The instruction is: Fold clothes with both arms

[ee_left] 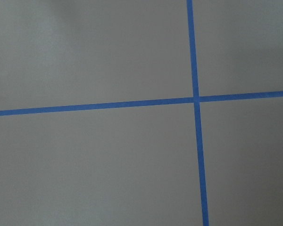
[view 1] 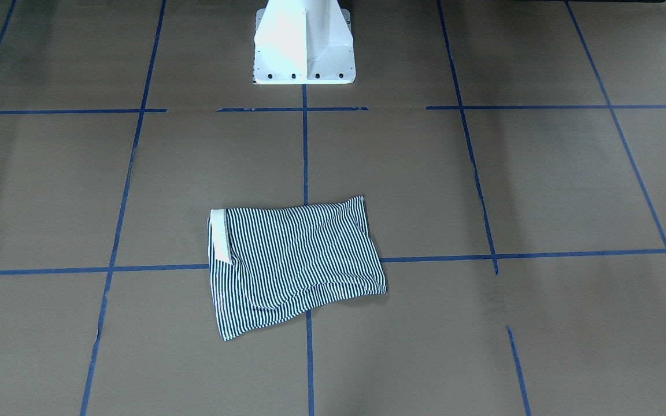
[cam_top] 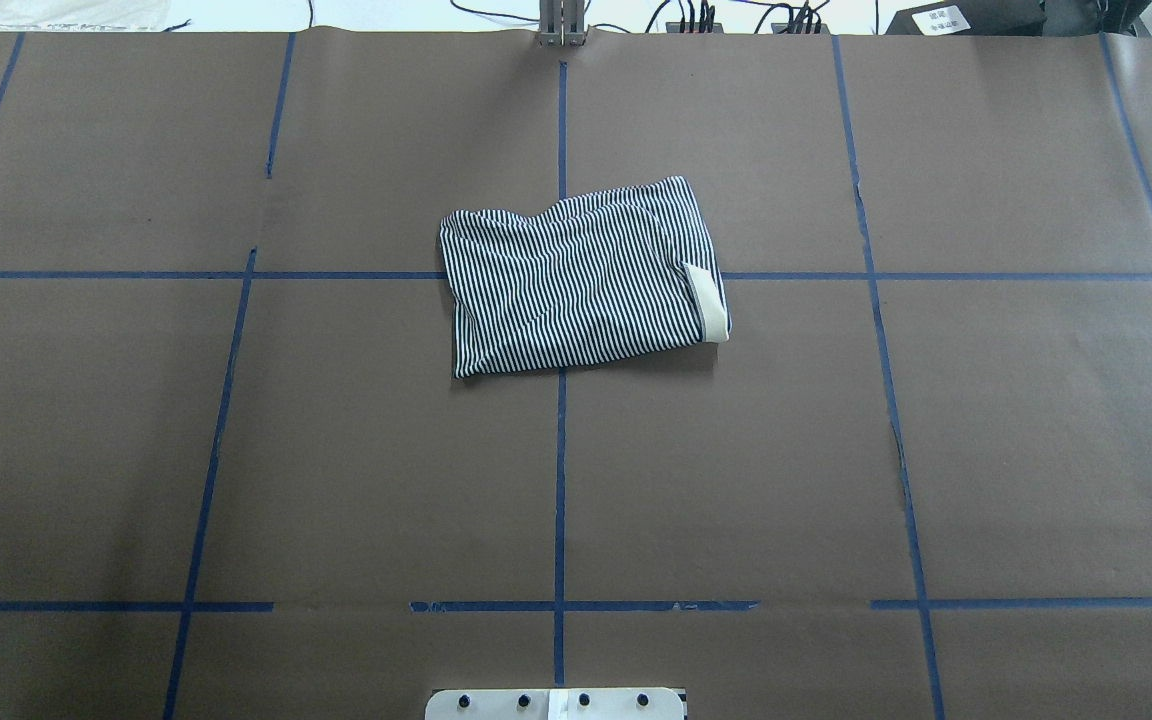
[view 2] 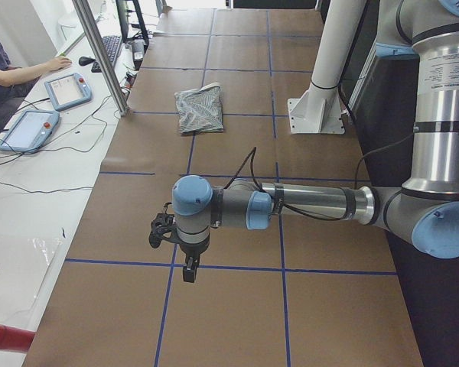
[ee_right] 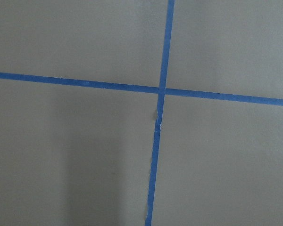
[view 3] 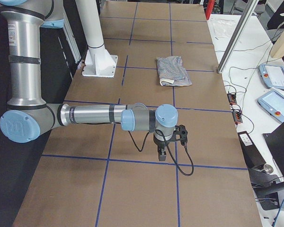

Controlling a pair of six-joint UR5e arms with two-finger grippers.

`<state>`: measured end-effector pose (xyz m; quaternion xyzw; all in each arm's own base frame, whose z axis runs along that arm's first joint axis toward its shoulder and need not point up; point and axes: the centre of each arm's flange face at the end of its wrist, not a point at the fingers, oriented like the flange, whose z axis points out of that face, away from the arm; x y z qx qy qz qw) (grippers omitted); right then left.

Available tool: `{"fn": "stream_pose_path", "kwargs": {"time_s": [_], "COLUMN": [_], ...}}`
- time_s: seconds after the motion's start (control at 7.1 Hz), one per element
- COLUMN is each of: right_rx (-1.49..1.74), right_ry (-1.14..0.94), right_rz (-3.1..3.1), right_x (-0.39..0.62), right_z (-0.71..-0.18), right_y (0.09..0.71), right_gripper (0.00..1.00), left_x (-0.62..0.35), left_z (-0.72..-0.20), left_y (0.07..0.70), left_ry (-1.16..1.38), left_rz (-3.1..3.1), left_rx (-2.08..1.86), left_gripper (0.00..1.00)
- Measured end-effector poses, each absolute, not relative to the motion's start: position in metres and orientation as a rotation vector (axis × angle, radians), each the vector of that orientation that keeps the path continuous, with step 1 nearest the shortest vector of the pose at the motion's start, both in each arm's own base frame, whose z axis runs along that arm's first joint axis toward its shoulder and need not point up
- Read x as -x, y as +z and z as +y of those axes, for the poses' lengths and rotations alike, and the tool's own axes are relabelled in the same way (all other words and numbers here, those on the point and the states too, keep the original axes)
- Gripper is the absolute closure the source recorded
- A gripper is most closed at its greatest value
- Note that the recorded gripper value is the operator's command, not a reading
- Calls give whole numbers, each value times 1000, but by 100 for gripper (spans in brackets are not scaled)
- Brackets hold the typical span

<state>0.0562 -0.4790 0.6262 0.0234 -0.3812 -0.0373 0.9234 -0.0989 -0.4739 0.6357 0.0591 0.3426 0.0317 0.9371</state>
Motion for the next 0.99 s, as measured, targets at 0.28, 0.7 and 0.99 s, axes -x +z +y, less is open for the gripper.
{"fn": "stream_pose_path", "kwargs": {"time_s": [0.28,0.7,0.99], "right_rx": [-44,-47,-46], "right_ry": [-76,-79,-79], "right_rz": [-793,-832,-835], "right_x": [-56,-53,-53], "right_z": [-479,-478,-478], "right_y": [627,625,626], "right_gripper": [0,0,0], "left_x": [99,99,99], "left_z": [-474,-474,-474], "left_y": [637,638,638], "left_ry": [70,70,69], "left_rz": [700,701,702], "left_rx": [-119,-120,-120], "left_gripper": [0,0,0]}}
